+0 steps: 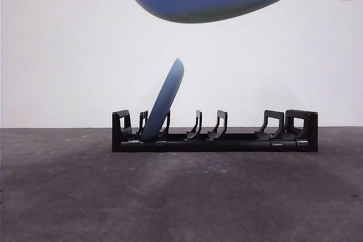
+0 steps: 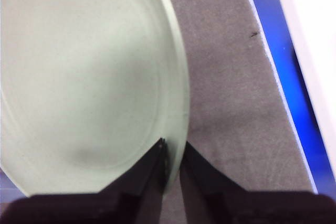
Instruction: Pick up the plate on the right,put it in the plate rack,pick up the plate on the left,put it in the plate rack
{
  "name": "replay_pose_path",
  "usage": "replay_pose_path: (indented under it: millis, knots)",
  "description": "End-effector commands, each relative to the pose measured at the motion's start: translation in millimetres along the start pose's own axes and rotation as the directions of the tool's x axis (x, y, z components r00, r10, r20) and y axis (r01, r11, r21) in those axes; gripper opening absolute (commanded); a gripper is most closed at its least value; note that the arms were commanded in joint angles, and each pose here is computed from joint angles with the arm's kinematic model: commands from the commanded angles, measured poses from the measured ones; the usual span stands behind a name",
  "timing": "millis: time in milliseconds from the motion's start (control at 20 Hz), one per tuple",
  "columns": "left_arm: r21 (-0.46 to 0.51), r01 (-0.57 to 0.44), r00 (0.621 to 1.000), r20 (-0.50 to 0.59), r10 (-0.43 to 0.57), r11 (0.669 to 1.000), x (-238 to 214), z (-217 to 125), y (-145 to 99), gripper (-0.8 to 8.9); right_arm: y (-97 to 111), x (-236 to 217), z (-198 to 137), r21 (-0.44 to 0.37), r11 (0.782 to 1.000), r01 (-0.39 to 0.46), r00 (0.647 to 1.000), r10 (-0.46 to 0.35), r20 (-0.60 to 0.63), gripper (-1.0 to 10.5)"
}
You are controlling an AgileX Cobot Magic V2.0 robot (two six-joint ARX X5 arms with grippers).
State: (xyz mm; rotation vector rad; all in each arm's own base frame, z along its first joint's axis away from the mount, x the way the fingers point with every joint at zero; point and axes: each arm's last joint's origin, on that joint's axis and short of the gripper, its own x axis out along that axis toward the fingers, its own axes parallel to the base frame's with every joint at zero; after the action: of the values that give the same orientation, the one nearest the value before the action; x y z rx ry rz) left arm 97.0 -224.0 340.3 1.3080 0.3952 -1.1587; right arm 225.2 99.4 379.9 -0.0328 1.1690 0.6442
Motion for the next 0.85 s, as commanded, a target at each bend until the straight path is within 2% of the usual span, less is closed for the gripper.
replay_pose_path:
  millis: [50,200,250,450,650,750,850]
  knots:
    - [-0.045,-0.005,1.000,-0.023,0.003,0.999,1,-3,1,-0.08,-1,-1,-1,-0.010,1.000,-0.004,1.000,0.004,0.001,0.0]
    - [-0.045,-0.004,1.000,-0.021,0.003,0.999,1,-3,1,-0.08,-2,-2,-1,-0.009,1.000,0.000,1.000,0.000,0.007,0.1]
    - [-0.046,0.001,1.000,-0.013,-0.002,0.999,1,-2,1,-0.08,-2,-2,-1,-0.012,1.000,0.000,1.000,0.000,0.012,0.5]
    - [-0.049,0.056,0.997,0.061,-0.053,0.997,1,1,0,-0.08,0,-7,1,-0.029,1.000,0.002,0.998,0.000,0.068,3.5]
    - [-0.064,0.054,0.992,0.120,-0.046,0.997,2,6,3,-0.08,6,-25,-2,-0.058,0.998,0.021,0.985,-0.011,0.170,3.9]
    - [-0.119,0.082,0.975,0.215,-0.055,0.989,6,12,8,-0.08,12,-47,-8,-0.052,0.995,0.085,0.956,-0.067,0.285,3.9]
    - [-0.207,0.082,0.951,0.308,-0.014,0.975,11,14,22,-0.08,21,-77,-24,-0.023,0.988,0.154,0.895,-0.129,0.428,3.8]
